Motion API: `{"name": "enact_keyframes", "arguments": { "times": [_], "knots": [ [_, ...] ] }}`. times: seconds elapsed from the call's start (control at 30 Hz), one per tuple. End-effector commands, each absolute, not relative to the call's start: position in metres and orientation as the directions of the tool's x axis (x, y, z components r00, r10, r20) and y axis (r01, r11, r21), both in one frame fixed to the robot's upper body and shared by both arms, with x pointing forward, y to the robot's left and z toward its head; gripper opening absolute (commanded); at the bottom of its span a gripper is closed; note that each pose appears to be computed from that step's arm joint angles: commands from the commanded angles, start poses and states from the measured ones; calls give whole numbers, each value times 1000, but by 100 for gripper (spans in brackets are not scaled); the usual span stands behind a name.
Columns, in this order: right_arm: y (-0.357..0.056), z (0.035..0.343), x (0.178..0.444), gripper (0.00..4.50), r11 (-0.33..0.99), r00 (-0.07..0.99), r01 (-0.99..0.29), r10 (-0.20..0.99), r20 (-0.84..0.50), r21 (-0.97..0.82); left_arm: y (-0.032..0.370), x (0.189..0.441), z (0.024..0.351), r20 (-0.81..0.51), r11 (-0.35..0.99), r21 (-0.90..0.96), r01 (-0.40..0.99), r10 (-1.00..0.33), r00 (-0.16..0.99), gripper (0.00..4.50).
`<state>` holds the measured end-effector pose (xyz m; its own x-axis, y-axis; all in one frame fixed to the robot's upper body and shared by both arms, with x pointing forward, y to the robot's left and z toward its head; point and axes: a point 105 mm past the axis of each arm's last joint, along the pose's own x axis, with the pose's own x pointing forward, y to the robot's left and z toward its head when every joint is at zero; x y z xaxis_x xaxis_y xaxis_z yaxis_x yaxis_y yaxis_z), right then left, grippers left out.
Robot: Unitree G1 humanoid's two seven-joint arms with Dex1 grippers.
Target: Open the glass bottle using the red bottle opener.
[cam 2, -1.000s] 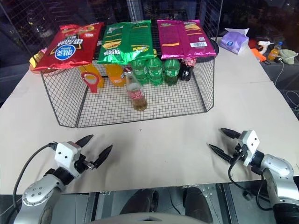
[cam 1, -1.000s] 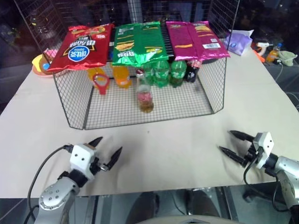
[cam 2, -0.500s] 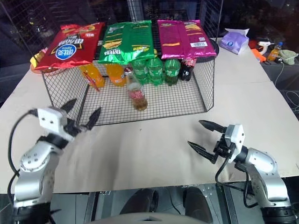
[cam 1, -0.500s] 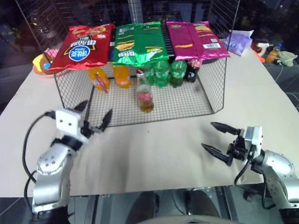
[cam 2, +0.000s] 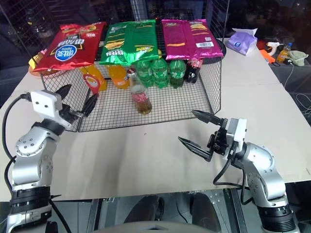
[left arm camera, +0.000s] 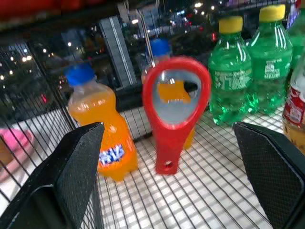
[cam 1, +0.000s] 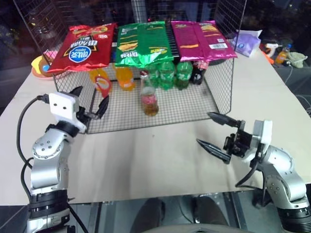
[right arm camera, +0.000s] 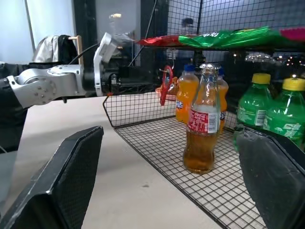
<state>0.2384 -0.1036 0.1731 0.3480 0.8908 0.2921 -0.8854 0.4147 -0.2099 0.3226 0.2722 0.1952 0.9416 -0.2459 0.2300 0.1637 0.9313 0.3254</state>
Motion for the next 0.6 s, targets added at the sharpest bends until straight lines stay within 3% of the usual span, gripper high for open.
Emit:
{"name": "enact_keyframes", "arguments": {
  "times": [0.03,0.57,0.6],
  "knots": [
    [-101,184,236,446,405,322,-880,892,316,-247,274,329,199,237,916,364,171,-269,934,450],
    [-98,183,246,446,406,324,-874,896,302,-267,250,387,195,242,875,400,272,-387,890,450],
    [-98,182,246,450,408,326,-873,896,301,-268,250,389,196,247,876,397,273,-389,888,396]
  ]
}}
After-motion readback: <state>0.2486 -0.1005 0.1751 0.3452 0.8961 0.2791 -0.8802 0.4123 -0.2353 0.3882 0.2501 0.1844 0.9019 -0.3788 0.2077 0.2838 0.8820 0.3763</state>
